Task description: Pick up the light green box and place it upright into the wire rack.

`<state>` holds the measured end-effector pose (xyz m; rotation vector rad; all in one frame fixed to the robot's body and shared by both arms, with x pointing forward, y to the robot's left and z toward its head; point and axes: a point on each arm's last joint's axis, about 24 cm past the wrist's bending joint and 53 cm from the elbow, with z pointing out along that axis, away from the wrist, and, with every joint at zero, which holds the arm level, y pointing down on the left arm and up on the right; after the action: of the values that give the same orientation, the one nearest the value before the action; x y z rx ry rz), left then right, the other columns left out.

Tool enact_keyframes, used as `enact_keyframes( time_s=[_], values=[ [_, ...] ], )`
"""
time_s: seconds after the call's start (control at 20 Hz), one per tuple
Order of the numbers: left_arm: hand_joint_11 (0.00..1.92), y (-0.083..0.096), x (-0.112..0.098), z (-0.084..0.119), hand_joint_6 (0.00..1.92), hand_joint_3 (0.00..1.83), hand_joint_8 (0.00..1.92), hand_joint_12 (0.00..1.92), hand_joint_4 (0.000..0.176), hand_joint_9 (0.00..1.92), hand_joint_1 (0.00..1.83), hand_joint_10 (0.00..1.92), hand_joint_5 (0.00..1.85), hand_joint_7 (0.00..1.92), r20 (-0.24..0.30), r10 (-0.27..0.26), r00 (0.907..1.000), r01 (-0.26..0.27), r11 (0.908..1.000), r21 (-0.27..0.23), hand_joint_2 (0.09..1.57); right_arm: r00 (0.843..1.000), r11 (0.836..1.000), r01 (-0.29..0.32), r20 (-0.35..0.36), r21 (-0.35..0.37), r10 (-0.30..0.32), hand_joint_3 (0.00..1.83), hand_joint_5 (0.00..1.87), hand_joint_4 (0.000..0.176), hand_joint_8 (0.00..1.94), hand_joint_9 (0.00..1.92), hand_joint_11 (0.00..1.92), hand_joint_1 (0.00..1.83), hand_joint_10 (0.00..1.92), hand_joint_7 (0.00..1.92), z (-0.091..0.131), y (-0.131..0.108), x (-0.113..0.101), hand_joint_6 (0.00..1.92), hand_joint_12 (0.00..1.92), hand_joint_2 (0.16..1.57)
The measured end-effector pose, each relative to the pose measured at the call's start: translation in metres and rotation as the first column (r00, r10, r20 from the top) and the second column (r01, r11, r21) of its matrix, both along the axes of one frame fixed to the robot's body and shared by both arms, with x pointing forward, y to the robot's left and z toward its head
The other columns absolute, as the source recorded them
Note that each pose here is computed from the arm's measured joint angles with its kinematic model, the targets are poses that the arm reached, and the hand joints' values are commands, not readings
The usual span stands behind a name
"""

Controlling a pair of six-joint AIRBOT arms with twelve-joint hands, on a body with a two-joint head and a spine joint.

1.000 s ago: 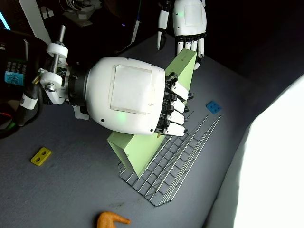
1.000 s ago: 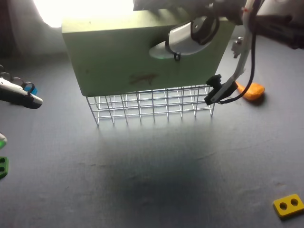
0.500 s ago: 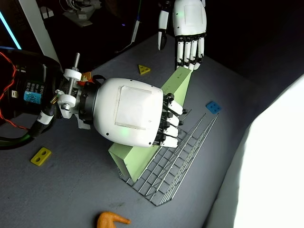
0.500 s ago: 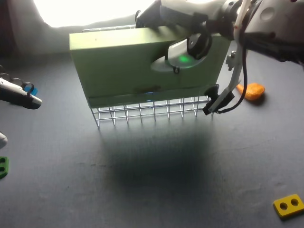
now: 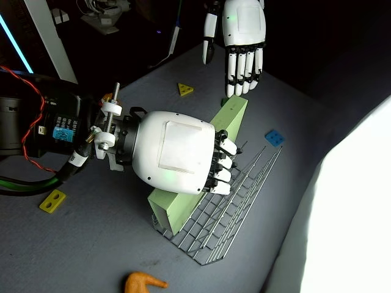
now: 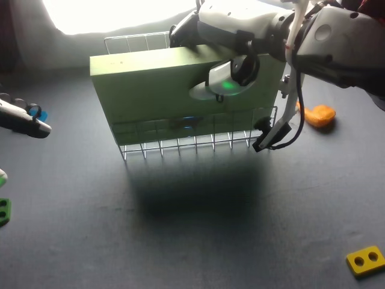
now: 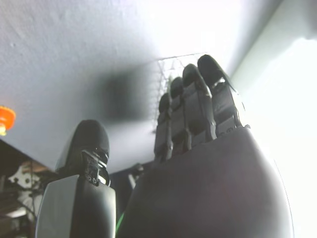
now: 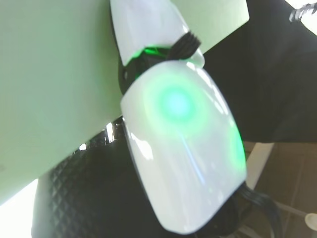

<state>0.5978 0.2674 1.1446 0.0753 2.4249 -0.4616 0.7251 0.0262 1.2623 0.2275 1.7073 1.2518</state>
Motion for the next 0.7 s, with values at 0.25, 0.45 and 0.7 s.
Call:
enact_keyframes(
  time_s=[0.25, 0.45, 0.7],
  values=[
    [0.00, 0.000, 0.000, 0.000, 0.00, 0.00, 0.00, 0.70, 0.003, 0.24, 0.44, 0.00, 0.16, 0.23, 0.000, 0.000, 1.0000, 0.000, 1.0000, 0.000, 1.32, 1.000, 1.000, 0.011, -0.009, -0.009, -0.011, 0.00, 0.82, 0.000, 1.08, 0.83, 0.64, 1.37, 1.39, 0.94, -0.011, 0.001, 0.004, 1.11, 1.63, 1.16],
    [0.00, 0.001, 0.000, 0.000, 0.00, 0.00, 0.00, 0.70, 0.006, 0.25, 0.43, 0.00, 0.17, 0.24, 0.000, 0.002, 1.0000, -0.002, 1.0000, 0.000, 1.32, 1.000, 1.000, 0.018, -0.012, -0.013, -0.018, 0.00, 0.82, 0.000, 1.08, 0.82, 0.62, 1.37, 1.39, 0.94, -0.014, 0.000, 0.007, 1.12, 1.62, 1.16],
    [0.00, 0.002, 0.001, 0.000, 0.00, 0.00, 0.00, 0.70, 0.000, 0.24, 0.44, 0.00, 0.17, 0.24, 0.000, 0.006, 1.0000, -0.006, 1.0000, -0.001, 1.32, 1.000, 1.000, 0.020, -0.011, -0.012, -0.020, 0.00, 0.81, 0.000, 1.14, 0.81, 0.63, 1.24, 1.22, 0.95, -0.014, -0.001, 0.007, 1.16, 1.58, 1.16]
  ],
)
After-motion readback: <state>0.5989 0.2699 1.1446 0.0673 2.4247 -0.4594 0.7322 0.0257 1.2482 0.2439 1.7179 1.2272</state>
